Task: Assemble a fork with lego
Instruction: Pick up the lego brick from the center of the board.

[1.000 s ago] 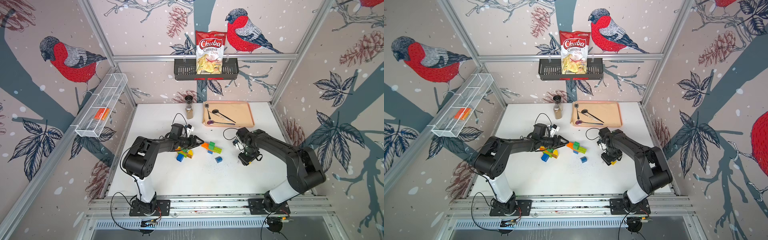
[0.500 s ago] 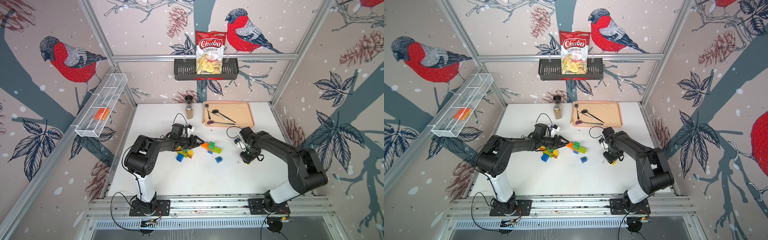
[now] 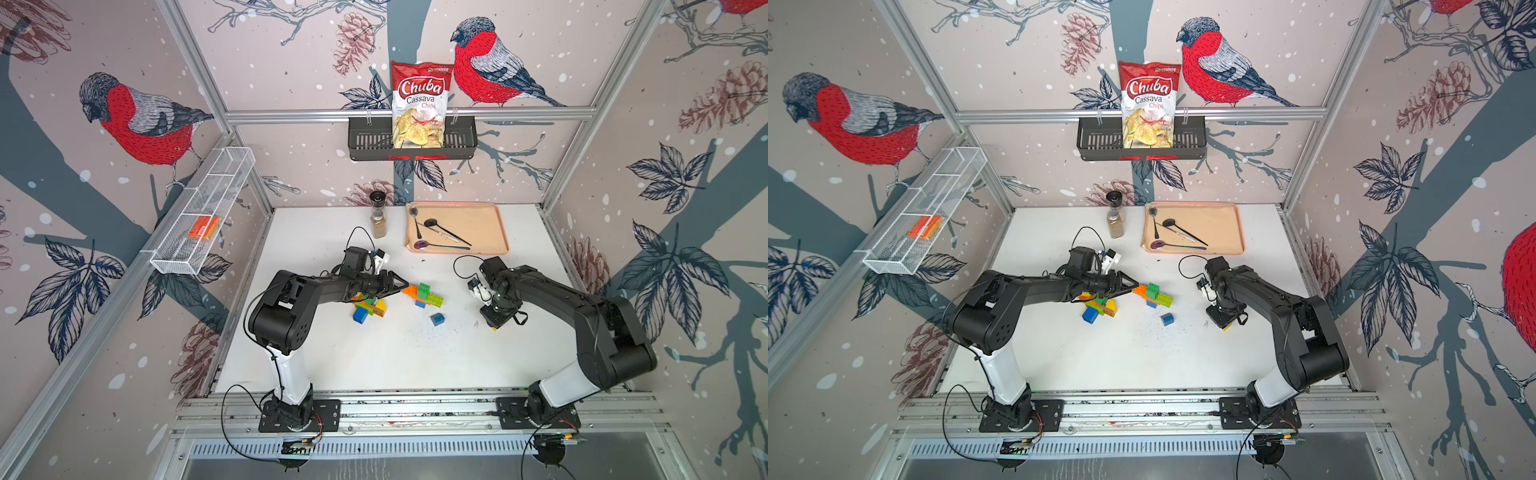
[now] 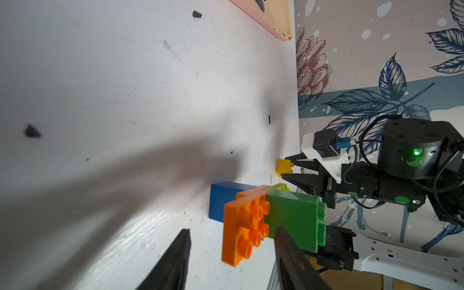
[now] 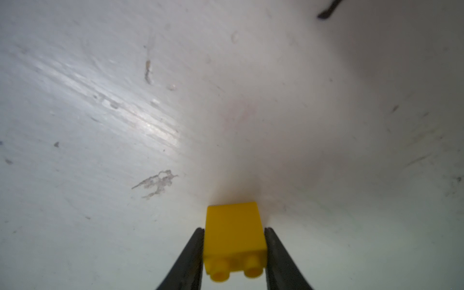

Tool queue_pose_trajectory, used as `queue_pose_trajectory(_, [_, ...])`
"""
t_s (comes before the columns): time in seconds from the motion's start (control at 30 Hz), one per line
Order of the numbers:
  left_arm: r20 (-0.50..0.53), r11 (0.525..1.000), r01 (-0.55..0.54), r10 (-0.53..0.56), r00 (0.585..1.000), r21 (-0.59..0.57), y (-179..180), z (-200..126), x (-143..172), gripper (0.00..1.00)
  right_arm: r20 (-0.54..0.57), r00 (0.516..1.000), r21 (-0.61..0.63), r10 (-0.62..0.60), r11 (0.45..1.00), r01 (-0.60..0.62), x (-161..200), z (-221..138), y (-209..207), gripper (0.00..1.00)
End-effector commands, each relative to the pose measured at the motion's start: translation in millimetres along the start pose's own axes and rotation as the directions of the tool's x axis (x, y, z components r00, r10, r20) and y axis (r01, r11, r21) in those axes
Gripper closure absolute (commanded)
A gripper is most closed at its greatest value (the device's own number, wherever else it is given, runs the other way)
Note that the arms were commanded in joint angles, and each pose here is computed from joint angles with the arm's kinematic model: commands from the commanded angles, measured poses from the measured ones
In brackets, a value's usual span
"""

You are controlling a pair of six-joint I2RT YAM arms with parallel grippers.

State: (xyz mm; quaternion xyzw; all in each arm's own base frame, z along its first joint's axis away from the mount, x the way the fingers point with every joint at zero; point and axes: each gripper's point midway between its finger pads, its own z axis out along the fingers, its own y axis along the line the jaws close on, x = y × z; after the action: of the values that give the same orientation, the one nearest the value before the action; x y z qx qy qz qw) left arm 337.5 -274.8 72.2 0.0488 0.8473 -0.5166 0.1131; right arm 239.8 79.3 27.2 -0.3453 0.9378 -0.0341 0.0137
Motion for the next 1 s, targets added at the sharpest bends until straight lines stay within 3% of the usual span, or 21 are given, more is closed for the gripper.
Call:
queue_pose_trajectory(0.0, [0.000, 0.999, -0.030, 0.030, 1.000, 0.018, -5, 0, -1, 0.46, 0.003, 1.000, -0.005, 0.009, 1.000, -0.009, 0, -1, 2, 0.63])
queue_pose_trajectory(0.07, [-0.002, 0.999, -0.029, 0.029, 1.000, 0.018, -5, 0, -1, 0.46, -0.001, 1.000, -0.005, 0.010, 1.000, -0.010, 2, -1, 3, 0.63])
queue_pose_trajectory(0.17, [-0.001, 0.999, -0.033, 0.033, 0.999, 0.019, -5, 0, -1, 0.46, -0.005, 1.000, -0.005, 0.014, 1.000, -0.014, 4, -1, 4, 0.49])
queue_pose_trajectory(0.3, [-0.003, 0.999, -0.031, 0.031, 1.000, 0.020, -5, 0, -1, 0.46, -0.003, 1.000, -0.007, 0.018, 1.000, -0.018, 5, -1, 6, 0.46])
queue_pose_trajectory(0.7, [-0.004, 0.999, -0.036, 0.036, 0.999, 0.025, -7, 0, 0, 0.46, 0.033, 0.999, 0.021, 0.019, 1.000, -0.019, 1, -8, 1, 0.66])
queue_pose_trajectory(0.97, [-0.016, 0.996, -0.045, 0.046, 0.999, 0.076, -18, -2, 4, 0.44, 0.155, 0.988, 0.059, 0.005, 0.998, -0.014, -32, -39, -10, 0.76])
